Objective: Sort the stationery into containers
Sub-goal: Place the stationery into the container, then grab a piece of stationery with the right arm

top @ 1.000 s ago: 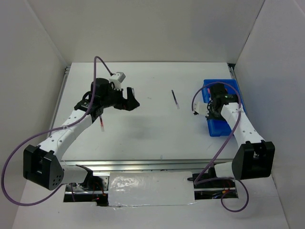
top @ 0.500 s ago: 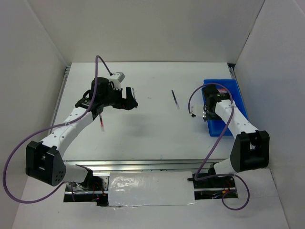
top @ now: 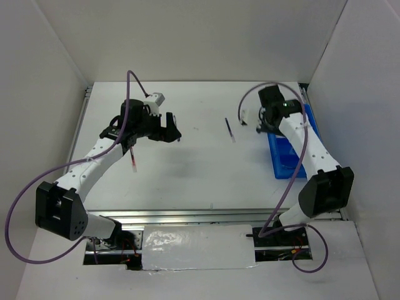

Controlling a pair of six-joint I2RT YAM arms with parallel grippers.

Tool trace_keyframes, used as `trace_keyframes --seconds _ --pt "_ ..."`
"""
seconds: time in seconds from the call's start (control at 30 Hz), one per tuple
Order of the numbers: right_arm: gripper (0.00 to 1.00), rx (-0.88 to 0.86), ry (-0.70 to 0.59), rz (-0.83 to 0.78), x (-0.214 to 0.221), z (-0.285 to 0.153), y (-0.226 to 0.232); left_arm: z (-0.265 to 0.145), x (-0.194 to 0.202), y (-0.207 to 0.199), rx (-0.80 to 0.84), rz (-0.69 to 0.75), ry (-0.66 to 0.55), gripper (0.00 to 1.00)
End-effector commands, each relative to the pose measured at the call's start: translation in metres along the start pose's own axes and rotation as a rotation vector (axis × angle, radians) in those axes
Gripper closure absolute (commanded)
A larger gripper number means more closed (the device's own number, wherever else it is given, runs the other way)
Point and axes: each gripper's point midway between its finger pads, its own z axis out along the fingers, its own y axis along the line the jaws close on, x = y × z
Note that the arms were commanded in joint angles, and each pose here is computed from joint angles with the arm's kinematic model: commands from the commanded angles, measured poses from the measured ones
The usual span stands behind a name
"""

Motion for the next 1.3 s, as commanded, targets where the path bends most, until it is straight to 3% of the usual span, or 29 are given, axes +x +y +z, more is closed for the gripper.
trace_keyframes --seconds 0.0,0.07,0.1,0.13,0.2,0.37,0.43,0.7,1.07,1.27 --pt "0.67 0.222 -0.330 0.282 -0.062 -0.088 -0.084 -0.002 -0.022 -0.003 0.013 0.024 -0.061 0.01" --pt "0.70 0.095 -0.375 0.373 -0.095 -0.079 -0.086 -0.002 -0.023 -0.001 0.009 0.015 -0.066 0.01" --pt "0.73 0.090 -0.494 0.501 -0.116 -0.107 -0.104 -0.003 -0.025 -0.001 0.006 0.012 -0.073 0.01" --pt "0.74 0.001 -0.473 0.553 -0.139 -0.080 -0.103 -0.004 -0.026 0.001 -0.002 0.004 -0.075 0.01" --pt "0.75 -0.070 -0.503 0.715 -0.161 -0.080 -0.108 -0.006 -0.027 0.003 -0.009 -0.005 -0.081 0.01" --pt "0.73 -0.318 -0.441 0.920 -0.222 -0.007 -0.078 -0.015 -0.028 0.013 -0.037 -0.022 -0.092 0.01" --pt "0.72 -0.340 -0.368 0.936 -0.230 0.019 -0.063 -0.018 -0.027 0.019 -0.047 -0.030 -0.096 0.01" --pt "0.57 -0.433 -0.383 0.978 -0.253 0.061 -0.057 -0.018 -0.017 0.035 -0.055 -0.077 -0.084 0.01" --pt "0.57 -0.458 -0.347 0.984 -0.255 0.106 -0.052 -0.016 -0.011 0.046 -0.063 -0.099 -0.066 0.01" --pt "0.48 -0.437 -0.335 0.998 -0.251 0.123 -0.055 -0.013 -0.007 0.048 -0.056 -0.117 -0.062 0.01"
